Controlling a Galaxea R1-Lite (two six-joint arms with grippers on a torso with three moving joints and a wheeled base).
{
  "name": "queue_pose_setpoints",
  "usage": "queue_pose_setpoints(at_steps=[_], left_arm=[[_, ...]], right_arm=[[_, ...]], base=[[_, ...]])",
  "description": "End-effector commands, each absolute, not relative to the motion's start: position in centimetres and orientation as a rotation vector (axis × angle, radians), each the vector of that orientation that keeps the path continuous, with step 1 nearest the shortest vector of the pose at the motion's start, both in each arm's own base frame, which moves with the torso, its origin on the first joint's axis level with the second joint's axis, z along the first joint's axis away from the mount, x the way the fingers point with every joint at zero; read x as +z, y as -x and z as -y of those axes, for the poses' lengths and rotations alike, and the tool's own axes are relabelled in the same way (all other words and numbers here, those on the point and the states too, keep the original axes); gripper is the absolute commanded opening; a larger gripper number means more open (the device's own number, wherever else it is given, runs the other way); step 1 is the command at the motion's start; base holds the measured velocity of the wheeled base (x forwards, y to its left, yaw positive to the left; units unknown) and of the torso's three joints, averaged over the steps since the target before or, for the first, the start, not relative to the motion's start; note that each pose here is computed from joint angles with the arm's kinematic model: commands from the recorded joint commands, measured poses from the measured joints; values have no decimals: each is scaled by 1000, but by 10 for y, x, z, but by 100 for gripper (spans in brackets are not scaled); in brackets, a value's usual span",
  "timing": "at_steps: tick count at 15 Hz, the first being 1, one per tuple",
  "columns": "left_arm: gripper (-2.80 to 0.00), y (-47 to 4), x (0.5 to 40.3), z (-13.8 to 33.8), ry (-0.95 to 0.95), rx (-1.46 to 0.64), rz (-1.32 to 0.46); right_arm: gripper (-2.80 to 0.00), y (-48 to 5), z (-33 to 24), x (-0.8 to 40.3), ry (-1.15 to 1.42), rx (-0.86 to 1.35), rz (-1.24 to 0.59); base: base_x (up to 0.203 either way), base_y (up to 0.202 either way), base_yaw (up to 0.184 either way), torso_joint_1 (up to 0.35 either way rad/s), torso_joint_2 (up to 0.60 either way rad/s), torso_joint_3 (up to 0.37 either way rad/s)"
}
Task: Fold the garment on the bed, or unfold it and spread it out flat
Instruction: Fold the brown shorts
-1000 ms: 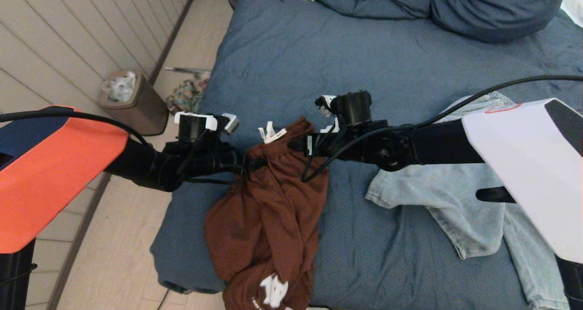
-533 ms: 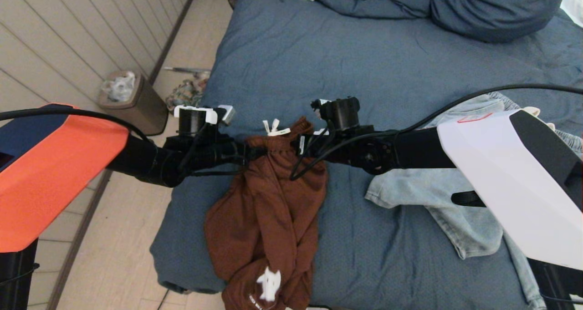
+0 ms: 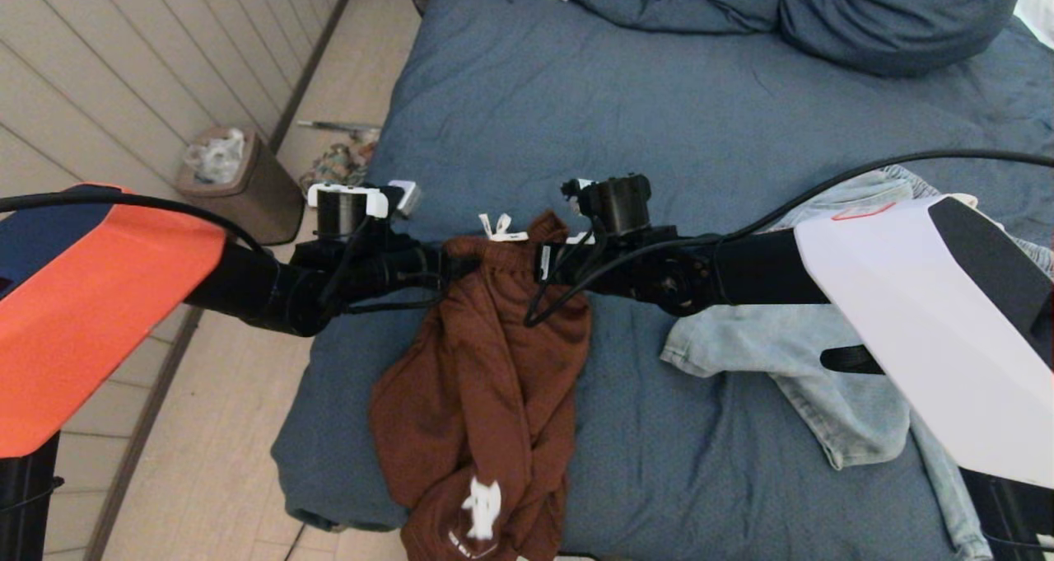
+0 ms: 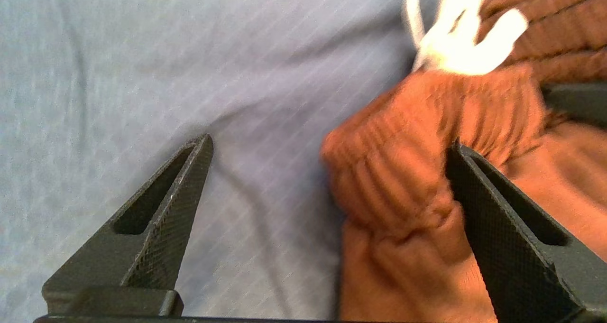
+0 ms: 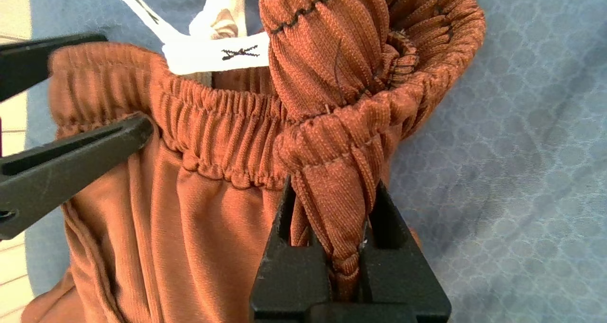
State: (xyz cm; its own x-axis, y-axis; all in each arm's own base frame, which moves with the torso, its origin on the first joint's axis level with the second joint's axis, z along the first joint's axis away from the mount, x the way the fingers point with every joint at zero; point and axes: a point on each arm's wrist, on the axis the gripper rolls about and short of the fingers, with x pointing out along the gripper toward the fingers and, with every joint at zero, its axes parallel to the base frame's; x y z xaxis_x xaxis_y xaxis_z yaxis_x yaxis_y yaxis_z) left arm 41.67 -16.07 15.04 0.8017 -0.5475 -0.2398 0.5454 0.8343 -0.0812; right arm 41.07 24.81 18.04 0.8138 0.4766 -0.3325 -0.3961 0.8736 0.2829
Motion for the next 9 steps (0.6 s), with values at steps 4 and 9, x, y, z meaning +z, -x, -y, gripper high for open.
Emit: queue_pose_setpoints(at_steps=[4, 9], left_arm=[[0, -413, 151, 169, 5, -608, -272], [-280, -420, 141, 172, 3, -603, -288]], right_arm=[[-280, -408, -246, 187, -210, 470, -394], [-280, -407, -246, 189, -211, 471, -391]], base=[[0, 0, 0, 0, 0, 0], [0, 0, 0, 0, 0, 0]])
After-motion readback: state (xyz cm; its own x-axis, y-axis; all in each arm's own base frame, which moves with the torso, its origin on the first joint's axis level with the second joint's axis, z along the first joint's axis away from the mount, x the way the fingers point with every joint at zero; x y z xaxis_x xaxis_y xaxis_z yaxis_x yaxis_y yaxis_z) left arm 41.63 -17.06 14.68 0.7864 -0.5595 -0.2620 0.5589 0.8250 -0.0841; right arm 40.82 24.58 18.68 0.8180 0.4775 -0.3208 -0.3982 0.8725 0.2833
